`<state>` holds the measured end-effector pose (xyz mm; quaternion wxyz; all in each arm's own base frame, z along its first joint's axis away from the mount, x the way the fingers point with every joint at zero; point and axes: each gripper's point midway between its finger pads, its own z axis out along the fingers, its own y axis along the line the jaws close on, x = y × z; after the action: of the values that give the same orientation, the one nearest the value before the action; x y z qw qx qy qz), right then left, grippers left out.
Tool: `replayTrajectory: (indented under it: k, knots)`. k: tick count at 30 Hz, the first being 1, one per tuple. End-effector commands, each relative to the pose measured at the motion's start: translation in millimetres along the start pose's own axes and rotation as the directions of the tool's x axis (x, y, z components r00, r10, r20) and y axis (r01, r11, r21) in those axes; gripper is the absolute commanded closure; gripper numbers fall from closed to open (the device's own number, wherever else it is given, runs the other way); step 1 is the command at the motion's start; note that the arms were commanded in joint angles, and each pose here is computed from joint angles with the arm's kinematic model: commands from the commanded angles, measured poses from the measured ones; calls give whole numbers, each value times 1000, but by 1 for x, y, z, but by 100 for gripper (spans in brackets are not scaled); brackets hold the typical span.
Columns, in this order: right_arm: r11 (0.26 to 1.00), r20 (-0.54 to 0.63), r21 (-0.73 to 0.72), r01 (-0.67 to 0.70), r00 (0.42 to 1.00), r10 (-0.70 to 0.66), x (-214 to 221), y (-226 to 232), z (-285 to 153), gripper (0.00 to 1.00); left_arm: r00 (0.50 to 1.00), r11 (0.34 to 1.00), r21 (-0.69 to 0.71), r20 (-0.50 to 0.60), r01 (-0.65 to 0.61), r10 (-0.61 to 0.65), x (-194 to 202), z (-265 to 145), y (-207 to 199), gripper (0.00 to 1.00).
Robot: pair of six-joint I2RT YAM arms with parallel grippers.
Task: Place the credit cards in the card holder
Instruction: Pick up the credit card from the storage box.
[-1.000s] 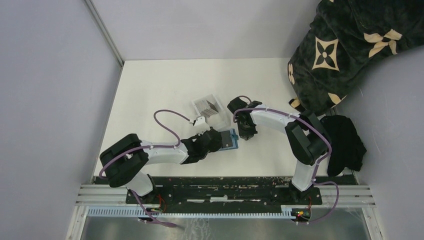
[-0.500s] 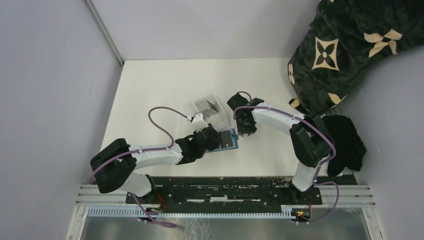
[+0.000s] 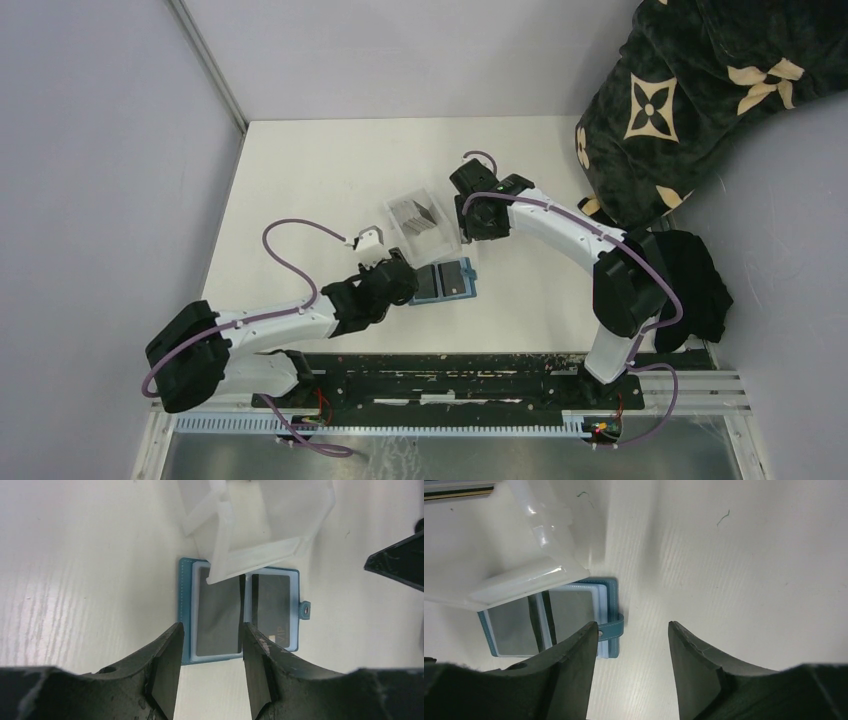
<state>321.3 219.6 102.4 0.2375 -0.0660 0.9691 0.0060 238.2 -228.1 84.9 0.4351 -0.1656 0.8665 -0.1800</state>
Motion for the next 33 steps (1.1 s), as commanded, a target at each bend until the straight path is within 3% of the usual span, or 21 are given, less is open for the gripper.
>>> replayTrajectory:
  k: [1, 16, 33]
  knots:
    - [998, 67, -61, 7, 998, -3, -23, 9, -20, 40, 999, 999, -48, 29, 23, -22, -5, -1, 17, 46]
    - [932, 163, -337, 132, 983, -81, -79, 91, -33, 40, 997, 993, -85, 31, 80, -78, -27, 14, 32, 43]
    - [887, 139, -440, 140, 986, -86, -120, 146, 17, 37, 992, 988, -97, -15, 121, -123, -69, 71, 36, 42]
